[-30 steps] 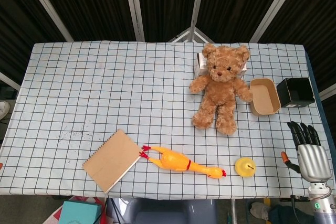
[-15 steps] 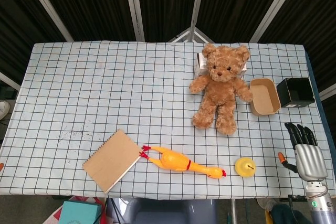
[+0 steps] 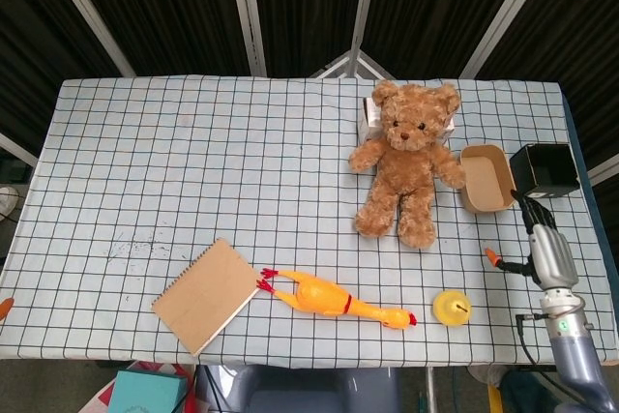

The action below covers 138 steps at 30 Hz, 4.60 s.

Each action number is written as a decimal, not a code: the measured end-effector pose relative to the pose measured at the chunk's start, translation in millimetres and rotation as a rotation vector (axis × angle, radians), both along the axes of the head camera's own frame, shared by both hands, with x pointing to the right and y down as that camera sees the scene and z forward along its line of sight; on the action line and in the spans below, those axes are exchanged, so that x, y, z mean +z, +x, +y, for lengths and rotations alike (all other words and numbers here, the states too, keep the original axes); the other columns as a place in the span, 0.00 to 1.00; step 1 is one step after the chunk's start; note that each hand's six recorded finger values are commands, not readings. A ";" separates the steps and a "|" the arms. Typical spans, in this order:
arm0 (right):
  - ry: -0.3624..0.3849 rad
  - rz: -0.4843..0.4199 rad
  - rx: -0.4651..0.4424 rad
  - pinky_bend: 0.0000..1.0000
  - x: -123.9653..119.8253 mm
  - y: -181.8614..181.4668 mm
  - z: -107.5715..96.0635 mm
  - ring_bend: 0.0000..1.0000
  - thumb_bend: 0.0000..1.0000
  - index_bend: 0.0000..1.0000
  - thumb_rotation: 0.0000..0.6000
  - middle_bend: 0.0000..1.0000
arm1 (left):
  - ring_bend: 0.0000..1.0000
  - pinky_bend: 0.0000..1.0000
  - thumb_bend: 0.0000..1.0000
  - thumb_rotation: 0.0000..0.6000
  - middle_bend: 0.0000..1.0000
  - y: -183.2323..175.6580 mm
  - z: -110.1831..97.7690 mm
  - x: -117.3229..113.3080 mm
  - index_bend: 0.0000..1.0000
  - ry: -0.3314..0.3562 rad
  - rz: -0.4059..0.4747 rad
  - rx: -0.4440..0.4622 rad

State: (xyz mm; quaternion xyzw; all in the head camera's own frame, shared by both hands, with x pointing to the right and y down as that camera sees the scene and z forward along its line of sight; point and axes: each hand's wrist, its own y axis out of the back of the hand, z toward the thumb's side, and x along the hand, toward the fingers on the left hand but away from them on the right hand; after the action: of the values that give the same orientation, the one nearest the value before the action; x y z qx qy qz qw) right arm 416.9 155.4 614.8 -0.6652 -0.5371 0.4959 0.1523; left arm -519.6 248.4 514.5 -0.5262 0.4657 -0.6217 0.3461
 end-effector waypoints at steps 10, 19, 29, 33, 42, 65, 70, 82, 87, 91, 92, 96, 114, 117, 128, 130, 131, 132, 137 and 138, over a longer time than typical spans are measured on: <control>-0.104 -0.174 0.173 0.00 29.3 -16.0 -57.0 0.05 0.24 0.04 1.00 0.16 | 0.00 0.14 0.27 1.00 0.00 -3.6 0.6 -3.3 0.21 0.011 0.000 -0.012; -0.151 -0.124 0.224 0.00 52.0 -26.0 -79.7 0.07 0.24 0.15 1.00 0.21 | 0.00 0.13 0.27 1.00 0.00 -3.8 -1.1 0.3 0.21 0.000 -0.010 -0.015; -0.181 -0.079 0.208 0.00 75.9 -48.4 -89.0 0.10 0.24 0.19 1.00 0.26 | 0.00 0.13 0.27 1.00 0.00 -9.0 -3.0 -1.3 0.21 0.005 -0.006 -0.034; -0.177 -0.057 0.205 0.00 81.0 -55.6 -94.0 0.13 0.24 0.24 1.00 0.29 | 0.00 0.14 0.27 1.00 0.00 -11.4 -4.1 -3.2 0.21 0.010 -0.004 -0.037; -0.153 -0.047 0.234 0.00 83.7 -62.3 -108.8 0.16 0.24 0.27 1.00 0.33 | 0.00 0.13 0.27 1.00 0.00 -18.0 -5.4 -6.4 0.21 0.016 0.013 -0.055; -0.127 0.000 0.297 0.00 89.4 -54.3 -117.5 0.31 0.24 0.46 1.00 0.49 | 0.00 0.13 0.27 1.00 0.00 -16.6 -6.3 -3.7 0.22 0.003 0.007 -0.053; -0.129 -0.036 0.318 0.00 91.2 -57.1 -119.9 0.32 0.28 0.48 1.00 0.50 | 0.00 0.14 0.27 1.00 0.00 -17.1 -6.5 -3.7 0.22 0.004 0.005 -0.056; -0.131 -0.032 0.322 0.00 102.4 -55.5 -119.8 0.33 0.30 0.48 1.00 0.50 | 0.00 0.13 0.27 1.00 0.00 -16.2 -7.2 -2.4 0.22 -0.001 -0.001 -0.056; -0.094 -0.018 0.295 0.00 95.4 -63.0 -130.6 0.33 0.30 0.48 1.00 0.50 | 0.00 0.13 0.27 1.00 0.00 -16.9 -6.7 -2.5 0.22 -0.002 -0.002 -0.062; -0.085 -0.002 0.277 0.00 92.8 -65.9 -132.1 0.33 0.31 0.48 1.00 0.50 | 0.00 0.13 0.27 1.00 0.00 -17.8 -7.0 -2.3 0.22 -0.004 -0.003 -0.067; -0.092 0.001 0.277 0.00 94.5 -65.2 -130.2 0.33 0.32 0.48 1.00 0.50 | 0.00 0.13 0.27 1.00 0.00 -17.7 -6.9 -2.3 0.22 -0.005 -0.003 -0.066; -0.126 0.004 0.284 0.00 102.3 -61.2 -122.5 0.33 0.32 0.48 1.00 0.50 | 0.00 0.14 0.27 1.00 0.00 -17.7 -6.8 -3.0 0.22 -0.003 -0.001 -0.064; -0.145 0.023 0.291 0.00 110.4 -50.8 -117.2 0.33 0.33 0.48 1.00 0.50 | 0.00 0.14 0.27 1.00 0.00 -15.3 -6.7 -0.8 0.22 -0.006 -0.015 -0.061; -0.129 0.022 0.286 0.00 106.9 -51.4 -121.7 0.33 0.33 0.48 1.00 0.50 | 0.00 0.14 0.27 1.00 0.00 -15.2 -7.0 -0.2 0.22 -0.008 -0.017 -0.061; -0.129 0.049 0.259 0.00 105.3 -50.2 -119.4 0.33 0.33 0.48 1.00 0.50 | 0.00 0.14 0.27 1.00 0.00 -11.6 -6.3 1.6 0.22 -0.013 -0.022 -0.052; -0.129 0.064 0.252 0.00 106.1 -48.9 -119.1 0.33 0.33 0.48 1.00 0.50 | 0.00 0.14 0.27 1.00 0.00 -11.4 -6.4 1.8 0.22 -0.013 -0.022 -0.052; -0.126 0.068 0.248 0.00 105.6 -49.5 -120.1 0.33 0.33 0.48 1.00 0.50 | 0.00 0.13 0.27 1.00 0.00 -11.4 -6.5 1.9 0.22 -0.013 -0.023 -0.052; -0.123 0.067 0.245 0.00 104.8 -50.6 -121.3 0.33 0.33 0.48 1.00 0.50 | 0.00 0.13 0.27 1.00 0.00 -11.5 -6.7 2.0 0.22 -0.014 -0.023 -0.052; -0.095 0.070 0.227 0.00 97.2 -56.0 -128.5 0.33 0.33 0.48 1.00 0.50 | 0.00 0.14 0.27 1.00 0.00 -11.3 -7.1 2.4 0.22 -0.014 -0.023 -0.051; -0.093 0.075 0.223 0.00 96.5 -56.3 -128.7 0.33 0.33 0.48 1.00 0.50 | 0.00 0.13 0.27 1.00 0.00 -11.1 -7.0 2.4 0.22 -0.014 -0.023 -0.050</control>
State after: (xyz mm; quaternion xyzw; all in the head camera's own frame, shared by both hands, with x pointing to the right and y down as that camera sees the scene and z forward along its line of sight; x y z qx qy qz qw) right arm 360.6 26.7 711.3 -0.5884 -0.5782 0.5587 0.0853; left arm -530.7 241.4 516.9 -0.5096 0.4704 -0.6394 0.3319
